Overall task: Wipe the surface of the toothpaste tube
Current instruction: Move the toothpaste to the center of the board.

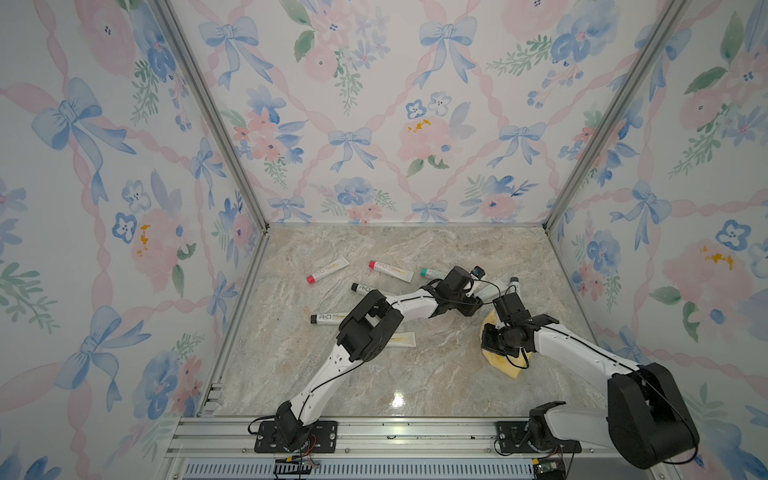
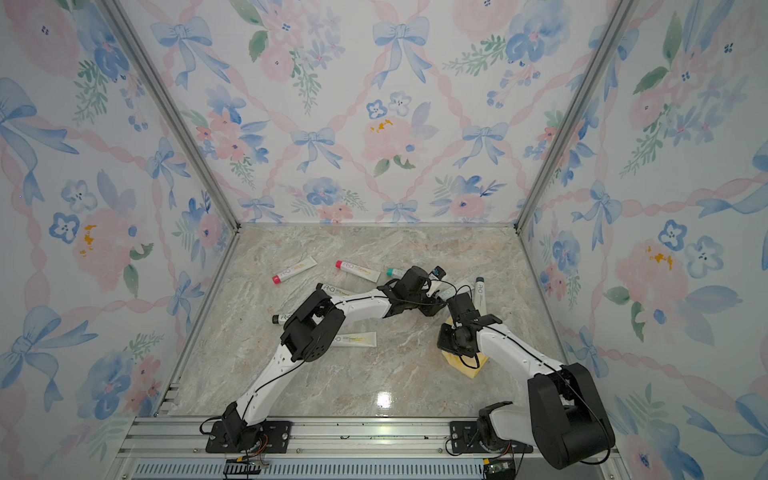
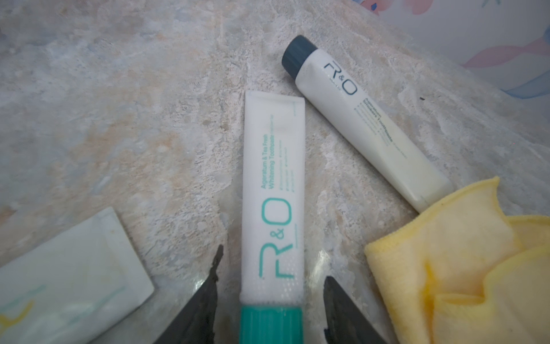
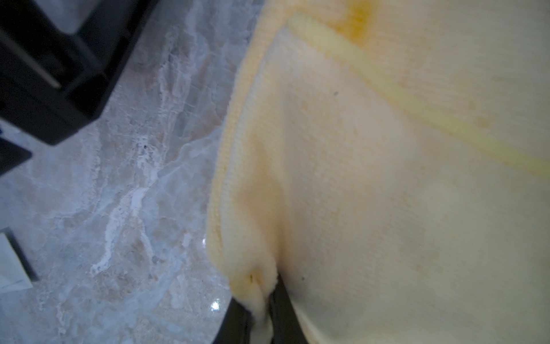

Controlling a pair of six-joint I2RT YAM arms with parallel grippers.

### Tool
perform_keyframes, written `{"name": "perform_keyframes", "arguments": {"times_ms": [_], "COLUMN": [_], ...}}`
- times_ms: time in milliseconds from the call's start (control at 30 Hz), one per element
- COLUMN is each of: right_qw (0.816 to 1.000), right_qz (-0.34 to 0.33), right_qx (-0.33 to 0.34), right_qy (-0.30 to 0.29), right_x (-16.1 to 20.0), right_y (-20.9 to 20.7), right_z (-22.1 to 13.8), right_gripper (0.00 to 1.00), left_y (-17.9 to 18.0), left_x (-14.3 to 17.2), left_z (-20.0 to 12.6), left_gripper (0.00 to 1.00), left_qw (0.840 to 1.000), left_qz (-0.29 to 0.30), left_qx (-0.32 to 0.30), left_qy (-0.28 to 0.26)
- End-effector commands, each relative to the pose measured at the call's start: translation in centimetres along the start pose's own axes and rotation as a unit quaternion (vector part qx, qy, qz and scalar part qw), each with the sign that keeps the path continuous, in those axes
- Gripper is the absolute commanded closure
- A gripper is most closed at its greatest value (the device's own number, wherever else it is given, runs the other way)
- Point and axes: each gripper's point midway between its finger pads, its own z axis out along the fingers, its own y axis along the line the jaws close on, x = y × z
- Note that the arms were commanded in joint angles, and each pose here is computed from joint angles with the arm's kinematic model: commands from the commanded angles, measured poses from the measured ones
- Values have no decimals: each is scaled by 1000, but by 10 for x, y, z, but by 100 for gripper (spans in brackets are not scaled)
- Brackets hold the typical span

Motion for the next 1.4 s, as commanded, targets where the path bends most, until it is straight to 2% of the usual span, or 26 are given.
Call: {"name": "perform_keyframes", "arguments": {"times_ms": [0, 133, 300, 467, 700, 900, 1067, 1367], "right_qw": [1000, 1000, 999, 999, 999, 999, 999, 999], "right_qz": [-9, -11, -10, -8, -5, -3, -2, 1], "right_qx": [-9, -12, -19, -19, -18, -15, -14, -14], "right_qy": [-5, -18, -33, -35, -34, -33, -34, -35], "right_x": [-3, -10, -18, -17, -14, -13, -13, -12], "right_y": [6, 8, 11, 9, 4, 1, -2, -4], "right_z": [-10, -21, -34, -35, -32, -31, -33, -33], "right_gripper": [87, 87, 87, 87, 87, 87, 87, 87], "left_y": [6, 13, 45, 90, 136, 153, 168, 166], "left_x": [-11, -27, -36, -30, -26, -28, -18, -5], "left_z": [-28, -53, -72, -77, -73, -68, -63, -54], "left_gripper": [37, 35, 31, 29, 29, 27, 26, 26], "left_qw": [1000, 999, 997, 993, 989, 989, 989, 991], "left_qz": [-6, -7, -22, -53, -81, -86, -102, -110], "left_qx": [-21, -36, -69, -100, -118, -112, -103, -75], "left_qy": [2, -14, -24, -22, -25, -31, -25, -12]}}
